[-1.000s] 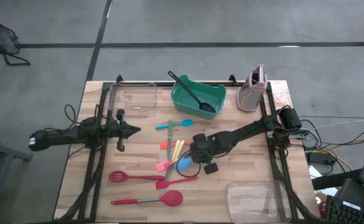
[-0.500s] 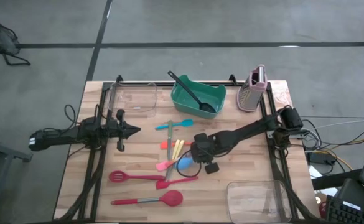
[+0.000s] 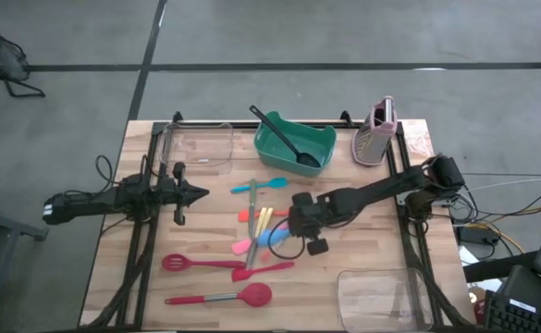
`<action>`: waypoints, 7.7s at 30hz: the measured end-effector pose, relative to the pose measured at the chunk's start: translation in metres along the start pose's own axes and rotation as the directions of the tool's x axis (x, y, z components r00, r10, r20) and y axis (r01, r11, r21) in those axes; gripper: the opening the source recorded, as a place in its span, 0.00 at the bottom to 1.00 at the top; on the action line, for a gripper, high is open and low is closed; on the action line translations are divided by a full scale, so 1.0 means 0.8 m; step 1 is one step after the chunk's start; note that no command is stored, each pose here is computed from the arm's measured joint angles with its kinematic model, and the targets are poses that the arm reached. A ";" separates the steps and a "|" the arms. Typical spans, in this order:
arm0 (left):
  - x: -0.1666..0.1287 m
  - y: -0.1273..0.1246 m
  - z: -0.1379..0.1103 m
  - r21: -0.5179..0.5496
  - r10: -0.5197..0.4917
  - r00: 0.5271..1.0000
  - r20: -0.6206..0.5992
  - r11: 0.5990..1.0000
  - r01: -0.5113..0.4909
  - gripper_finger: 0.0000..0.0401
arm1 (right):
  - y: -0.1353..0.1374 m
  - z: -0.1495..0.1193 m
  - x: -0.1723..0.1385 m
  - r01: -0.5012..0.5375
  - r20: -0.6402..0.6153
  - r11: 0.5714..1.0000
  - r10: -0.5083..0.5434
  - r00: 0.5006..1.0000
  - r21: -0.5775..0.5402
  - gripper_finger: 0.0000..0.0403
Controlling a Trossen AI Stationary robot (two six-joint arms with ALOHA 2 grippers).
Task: Pick & Place Kitchen Items
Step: Put the blue serving spoon into the green bin, then put the red and silver serving spoon into the green bin
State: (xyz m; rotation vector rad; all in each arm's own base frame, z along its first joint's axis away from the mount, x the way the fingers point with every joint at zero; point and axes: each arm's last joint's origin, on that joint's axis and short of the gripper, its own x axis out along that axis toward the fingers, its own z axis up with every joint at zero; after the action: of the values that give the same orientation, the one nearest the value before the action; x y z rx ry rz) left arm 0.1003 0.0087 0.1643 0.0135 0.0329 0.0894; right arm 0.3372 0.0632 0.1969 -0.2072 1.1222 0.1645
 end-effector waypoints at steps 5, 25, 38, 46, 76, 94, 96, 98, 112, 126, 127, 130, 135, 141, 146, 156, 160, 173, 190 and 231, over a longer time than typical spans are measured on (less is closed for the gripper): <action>0.000 0.000 0.000 0.000 0.000 1.000 0.000 1.000 0.000 0.05 | -0.003 0.000 -0.015 0.051 0.015 0.999 -0.051 0.999 0.003 0.11; 0.000 0.000 0.000 0.000 0.000 1.000 0.000 1.000 0.000 0.05 | -0.009 -0.004 -0.036 0.136 0.016 0.990 -0.137 0.990 0.041 0.10; 0.000 0.000 0.000 0.000 0.000 1.000 0.000 1.000 0.000 0.05 | -0.009 -0.004 -0.036 0.136 0.017 0.990 -0.137 0.990 0.041 0.10; 0.000 0.000 0.000 0.000 0.000 1.000 0.000 1.000 0.000 0.05 | -0.010 -0.004 -0.037 0.159 0.016 0.986 -0.160 0.987 0.045 0.11; 0.000 0.000 0.000 0.000 -0.001 1.000 -0.001 1.000 0.001 0.05 | -0.024 -0.006 -0.091 0.276 0.113 0.956 -0.286 0.952 0.099 0.10; 0.000 0.000 0.000 0.000 -0.001 1.000 0.000 1.000 0.001 0.05 | -0.091 -0.024 -0.155 0.474 0.145 0.739 -0.599 0.788 0.478 0.10; 0.000 0.000 0.000 0.000 0.000 1.000 0.000 1.000 0.000 0.05 | -0.111 -0.027 -0.156 0.484 0.130 0.704 -0.625 0.769 0.520 0.12; 0.000 0.000 0.000 0.000 0.000 1.000 0.000 1.000 0.000 0.05 | -0.132 -0.030 -0.156 0.483 0.127 0.677 -0.643 0.756 0.555 0.12; 0.000 0.000 0.000 0.000 0.000 1.000 0.000 1.000 0.000 0.05 | -0.251 -0.037 -0.115 0.354 0.222 0.587 -0.691 0.688 0.728 0.13; 0.000 0.000 0.000 0.000 -0.001 1.000 0.000 1.000 0.001 0.05 | -0.271 -0.052 -0.042 0.392 0.085 0.575 -0.632 0.771 0.718 0.19; 0.000 0.000 0.000 0.000 -0.001 1.000 0.000 1.000 0.001 0.05 | -0.271 -0.051 -0.044 0.391 0.089 0.575 -0.633 0.769 0.719 0.20; 0.000 0.000 0.000 0.000 0.000 1.000 0.000 1.000 0.000 0.05 | -0.269 -0.050 -0.050 0.386 0.098 0.574 -0.638 0.764 0.722 0.22; 0.000 0.000 0.000 0.000 0.000 1.000 0.000 1.000 0.000 0.05 | -0.261 -0.043 -0.066 0.370 0.138 0.585 -0.645 0.751 0.722 0.27; 0.000 0.000 0.000 0.000 0.000 1.000 0.000 1.000 0.000 0.05 | -0.221 -0.015 -0.080 0.269 0.291 0.711 -0.560 0.776 0.650 0.33; 0.000 0.000 0.000 0.000 0.000 1.000 0.000 1.000 0.000 0.05 | -0.156 0.023 -0.082 0.192 0.425 0.827 -0.454 0.783 0.529 0.39; 0.000 0.000 0.000 0.000 0.000 1.000 0.000 1.000 0.000 0.05 | -0.025 0.108 -0.074 0.076 0.597 0.961 -0.225 0.770 0.264 0.52; 0.000 0.000 0.000 0.000 0.000 1.000 0.000 1.000 0.000 0.05 | 0.006 0.130 -0.055 0.062 0.594 0.978 -0.171 0.786 0.200 0.55; 0.000 0.000 0.000 0.000 0.000 1.000 -0.001 1.000 0.000 0.05 | 0.072 0.173 0.037 -0.024 0.543 0.992 -0.047 0.838 0.122 0.66; 0.001 0.000 -0.001 0.000 -0.001 1.000 -0.012 1.000 0.001 0.05 | 0.156 0.200 0.121 -0.087 0.476 0.993 0.039 0.879 0.080 0.74; 0.001 0.000 -0.001 0.000 -0.001 1.000 -0.014 1.000 0.001 0.05 | 0.157 0.199 0.093 0.015 0.250 0.996 -0.037 0.967 0.091 0.18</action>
State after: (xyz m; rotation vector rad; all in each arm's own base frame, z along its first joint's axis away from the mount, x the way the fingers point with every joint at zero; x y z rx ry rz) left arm 0.1007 0.0087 0.1632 0.0128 0.0470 0.0889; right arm 0.4789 0.2258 0.1855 -0.1177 0.8713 0.1133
